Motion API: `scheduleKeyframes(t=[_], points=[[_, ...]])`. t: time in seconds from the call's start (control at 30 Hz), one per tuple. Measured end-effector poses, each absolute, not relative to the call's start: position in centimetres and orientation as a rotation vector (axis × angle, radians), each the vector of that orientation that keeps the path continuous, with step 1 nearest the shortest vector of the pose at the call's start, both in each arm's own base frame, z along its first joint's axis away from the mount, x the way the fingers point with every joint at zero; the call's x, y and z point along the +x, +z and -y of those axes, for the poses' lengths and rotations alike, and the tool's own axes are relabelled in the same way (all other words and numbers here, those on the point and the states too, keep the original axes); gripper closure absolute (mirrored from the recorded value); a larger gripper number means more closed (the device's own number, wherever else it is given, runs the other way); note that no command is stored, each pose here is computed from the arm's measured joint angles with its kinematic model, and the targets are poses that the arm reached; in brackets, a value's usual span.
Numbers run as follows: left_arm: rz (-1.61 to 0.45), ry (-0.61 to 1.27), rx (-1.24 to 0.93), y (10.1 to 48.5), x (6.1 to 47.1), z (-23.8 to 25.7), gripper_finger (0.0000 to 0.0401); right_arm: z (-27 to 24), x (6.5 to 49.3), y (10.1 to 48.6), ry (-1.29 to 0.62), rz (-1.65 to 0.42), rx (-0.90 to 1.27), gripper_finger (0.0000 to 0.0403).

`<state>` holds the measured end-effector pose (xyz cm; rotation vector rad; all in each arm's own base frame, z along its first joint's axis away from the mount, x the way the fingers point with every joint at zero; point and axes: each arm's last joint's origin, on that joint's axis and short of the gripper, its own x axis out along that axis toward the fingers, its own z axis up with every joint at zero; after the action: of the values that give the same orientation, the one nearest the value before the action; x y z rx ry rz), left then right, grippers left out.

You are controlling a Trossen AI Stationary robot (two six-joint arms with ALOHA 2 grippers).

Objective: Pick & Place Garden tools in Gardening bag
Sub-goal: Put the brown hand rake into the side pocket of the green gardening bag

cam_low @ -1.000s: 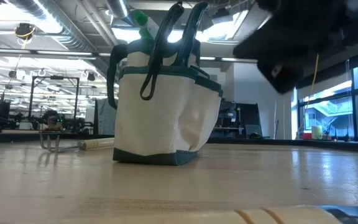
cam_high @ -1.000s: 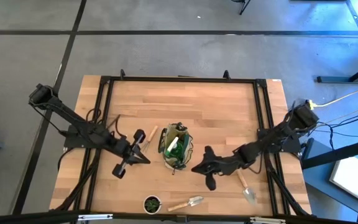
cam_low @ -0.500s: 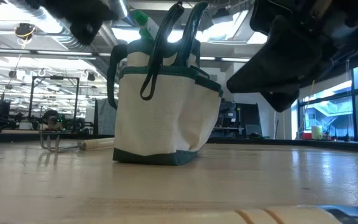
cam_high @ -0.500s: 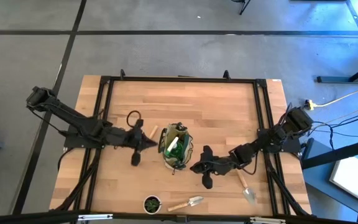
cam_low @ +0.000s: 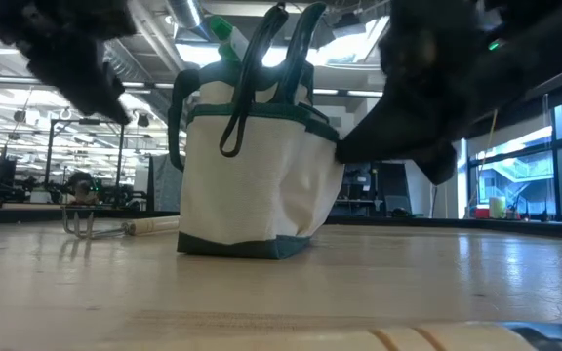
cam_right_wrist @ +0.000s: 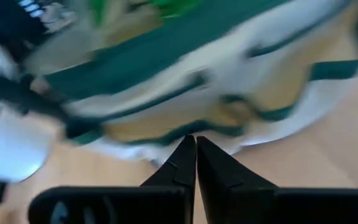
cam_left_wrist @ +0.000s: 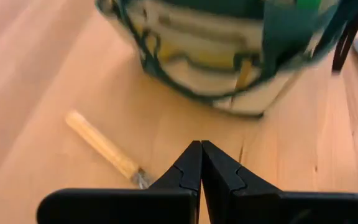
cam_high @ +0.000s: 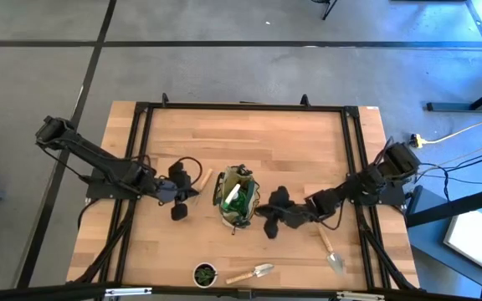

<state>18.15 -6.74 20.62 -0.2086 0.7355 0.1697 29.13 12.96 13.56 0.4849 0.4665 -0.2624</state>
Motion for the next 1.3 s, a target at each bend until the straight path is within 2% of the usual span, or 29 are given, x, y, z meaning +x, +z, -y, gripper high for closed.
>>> scheduleKeyframes(t=[0.13, 0.3, 0.57, 0.83, 1.0, 1.13, 1.3], points=[[-0.836, 0.139, -0.218, 18.2, 17.2, 6.4, 0.0399, -11.5, 29.6, 13.2, -0.279, -0.517, 0.549, 0.0386], [-0.886, 0.235, -0.216, 16.1, 16.4, 4.7, 0.0399, -11.2, 29.7, 13.0, -0.202, -0.586, 0.592, 0.0386], [-0.846, 0.187, -0.299, 16.2, 17.2, 3.5, 0.0399, -11.6, 29.5, 12.8, -0.126, -0.664, 0.608, 0.0386], [-0.823, 0.322, -0.201, 16.1, 17.0, 2.9, 0.0397, -12.1, 29.2, 12.7, -0.070, -0.702, 0.615, 0.0386], [-0.841, 0.289, -0.306, 16.0, 17.0, 3.1, 0.0396, -12.3, 29.0, 12.6, -0.052, -0.735, 0.613, 0.0386], [-0.840, 0.298, -0.349, 16.0, 17.0, 3.1, 0.0382, -12.3, 28.9, 12.5, -0.057, -0.744, 0.609, 0.0387], [-0.850, 0.336, -0.343, 15.9, 16.8, 3.0, 0.0343, -12.3, 28.9, 12.5, -0.057, -0.744, 0.609, 0.0387]])
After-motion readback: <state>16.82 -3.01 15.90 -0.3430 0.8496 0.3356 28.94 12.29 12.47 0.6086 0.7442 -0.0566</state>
